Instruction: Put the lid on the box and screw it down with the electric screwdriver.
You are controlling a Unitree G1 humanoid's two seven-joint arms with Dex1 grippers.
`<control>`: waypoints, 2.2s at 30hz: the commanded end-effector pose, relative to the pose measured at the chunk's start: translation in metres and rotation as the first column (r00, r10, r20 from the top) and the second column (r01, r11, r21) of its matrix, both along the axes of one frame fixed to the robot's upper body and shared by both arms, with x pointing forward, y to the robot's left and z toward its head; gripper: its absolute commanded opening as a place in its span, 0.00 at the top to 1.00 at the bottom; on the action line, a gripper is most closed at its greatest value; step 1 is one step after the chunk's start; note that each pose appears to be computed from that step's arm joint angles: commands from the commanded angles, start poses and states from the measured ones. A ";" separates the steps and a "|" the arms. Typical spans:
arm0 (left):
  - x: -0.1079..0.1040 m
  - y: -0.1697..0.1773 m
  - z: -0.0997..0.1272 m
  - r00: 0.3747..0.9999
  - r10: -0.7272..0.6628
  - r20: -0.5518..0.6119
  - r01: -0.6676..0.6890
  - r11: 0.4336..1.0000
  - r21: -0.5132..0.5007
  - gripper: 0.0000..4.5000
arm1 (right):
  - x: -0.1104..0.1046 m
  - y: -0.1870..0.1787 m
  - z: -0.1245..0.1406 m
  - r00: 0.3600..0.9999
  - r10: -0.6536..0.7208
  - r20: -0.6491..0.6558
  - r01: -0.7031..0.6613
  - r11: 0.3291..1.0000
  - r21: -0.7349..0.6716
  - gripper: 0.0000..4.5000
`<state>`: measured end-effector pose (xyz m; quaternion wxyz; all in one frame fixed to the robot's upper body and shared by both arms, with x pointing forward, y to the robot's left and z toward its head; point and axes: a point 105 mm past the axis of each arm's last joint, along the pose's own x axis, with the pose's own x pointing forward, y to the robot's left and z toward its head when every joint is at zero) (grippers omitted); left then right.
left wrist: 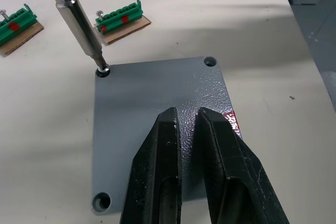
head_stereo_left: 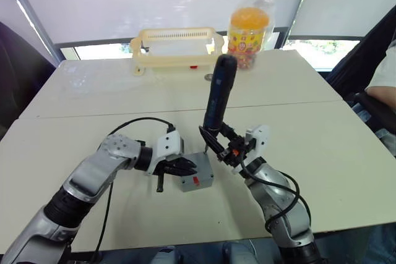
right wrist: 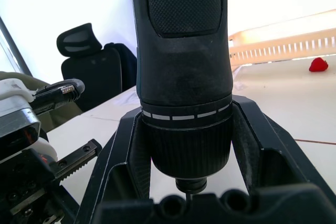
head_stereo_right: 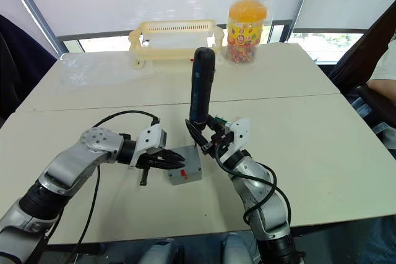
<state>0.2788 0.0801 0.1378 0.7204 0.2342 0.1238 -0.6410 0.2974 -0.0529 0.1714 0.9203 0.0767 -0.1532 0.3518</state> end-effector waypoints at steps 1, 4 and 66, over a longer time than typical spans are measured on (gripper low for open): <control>-0.001 0.006 -0.010 0.999 0.028 -0.040 -0.027 0.999 0.027 0.87 | -0.003 0.006 0.007 0.999 0.018 0.036 -0.019 1.000 0.015 0.62; -0.001 0.007 -0.011 0.999 0.035 -0.042 -0.034 0.999 0.029 0.87 | -0.002 0.008 0.005 0.999 0.023 0.033 -0.023 1.000 0.013 0.62; -0.001 0.008 -0.016 0.997 0.063 -0.050 -0.061 0.998 0.033 0.87 | 0.006 0.004 -0.052 0.997 0.003 -0.074 -0.022 0.965 -0.260 0.62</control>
